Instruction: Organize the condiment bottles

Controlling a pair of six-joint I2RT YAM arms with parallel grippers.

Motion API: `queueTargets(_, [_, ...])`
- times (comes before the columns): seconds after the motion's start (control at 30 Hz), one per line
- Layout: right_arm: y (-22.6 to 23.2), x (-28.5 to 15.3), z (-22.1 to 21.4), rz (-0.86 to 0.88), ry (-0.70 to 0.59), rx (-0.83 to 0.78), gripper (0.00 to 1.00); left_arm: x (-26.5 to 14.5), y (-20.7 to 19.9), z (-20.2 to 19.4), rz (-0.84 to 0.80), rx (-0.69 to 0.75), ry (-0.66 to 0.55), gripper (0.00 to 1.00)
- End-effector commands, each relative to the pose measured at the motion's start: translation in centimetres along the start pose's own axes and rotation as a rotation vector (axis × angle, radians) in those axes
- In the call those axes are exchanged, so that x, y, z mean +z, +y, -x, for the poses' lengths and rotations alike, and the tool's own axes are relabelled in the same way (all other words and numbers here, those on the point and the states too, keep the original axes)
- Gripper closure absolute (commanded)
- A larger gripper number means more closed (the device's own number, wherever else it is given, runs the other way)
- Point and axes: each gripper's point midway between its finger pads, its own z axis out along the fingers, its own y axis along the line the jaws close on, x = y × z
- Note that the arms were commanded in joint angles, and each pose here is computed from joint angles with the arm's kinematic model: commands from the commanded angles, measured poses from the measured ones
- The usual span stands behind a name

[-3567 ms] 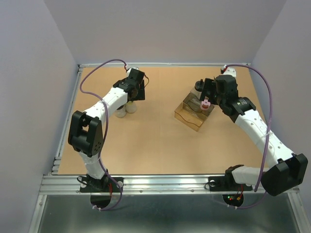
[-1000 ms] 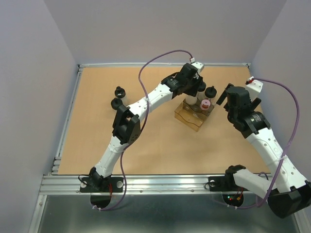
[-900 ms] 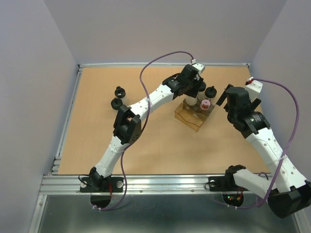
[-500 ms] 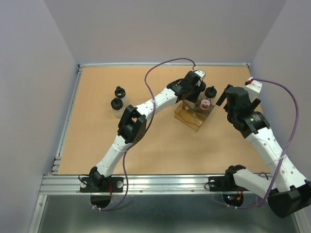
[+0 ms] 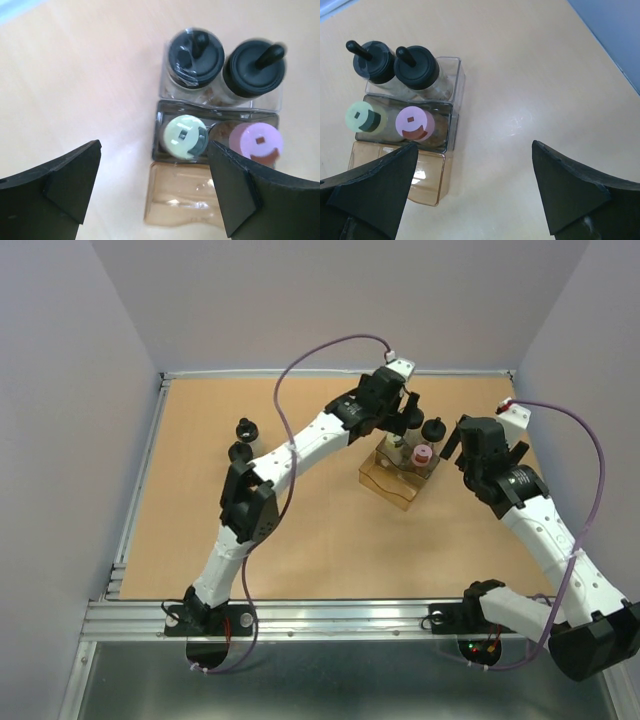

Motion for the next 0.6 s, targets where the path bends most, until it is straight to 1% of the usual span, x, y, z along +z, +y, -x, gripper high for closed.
queueTargets(0.0, [0.5, 0.4, 0.1, 0.013, 0.007, -0.003, 0.00, -12.9, 6.7, 10.1, 0.144, -0.137, -0.267, 0.01])
queueTargets(0.07, [0.8, 0.5, -0.1, 0.021, 0.016, -0.009, 0.00, -14.0, 9.6, 8.4, 0.199, -0.168, -0.234, 0.01])
queueTargets(0.1, [1.1, 0.7, -0.4, 0.032, 0.029, -0.014, 0.00, -13.2, 12.7, 5.0, 0.262, -0.194, -0.155, 0.01])
queueTargets(0.13, [1.4, 0.7, -0.4, 0.042, 0.031, -0.017, 0.00, -15.3, 14.3, 4.9, 0.280, -0.220, -0.169, 0.01])
queueTargets(0.17, [1.6, 0.8, -0.6, 0.051, 0.037, -0.020, 0.00, -15.7, 16.0, 3.6, 0.310, -0.237, -0.151, 0.01])
queueTargets(0.2, [1.8, 1.0, -0.7, 0.056, 0.044, -0.026, 0.00, -15.3, 17.6, 0.0, 0.348, -0.240, -0.080, 0.01])
queueTargets(0.23, [2.3, 1.1, -0.9, 0.072, 0.052, -0.031, 0.00, -17.4, 20.3, 0.0, 0.394, -0.286, -0.116, 0.01])
queueTargets(0.3, [2.5, 1.2, -1.2, 0.083, 0.062, -0.036, 0.00, -18.4, 22.2, -2.1, 0.427, -0.303, -0.101, 0.01])
queueTargets(0.33, [2.8, 1.4, -1.5, 0.092, 0.073, -0.042, 0.00, -18.2, 23.3, -4.4, 0.458, -0.308, -0.061, 0.01])
queueTargets(0.37, [3.0, 1.4, -1.5, 0.099, 0.073, -0.042, 0.00, -19.3, 24.7, -4.9, 0.484, -0.317, -0.068, 0.01])
queueTargets(0.4, [3.3, 1.5, -1.6, 0.110, 0.081, -0.045, 0.00, -18.9, 25.2, -6.6, 0.492, -0.316, -0.038, 0.01])
queueTargets(0.57, [4.2, 2.0, -1.9, 0.128, 0.099, -0.061, 0.00, -18.5, 28.3, -10.2, 0.558, -0.350, 0.025, 0.01])
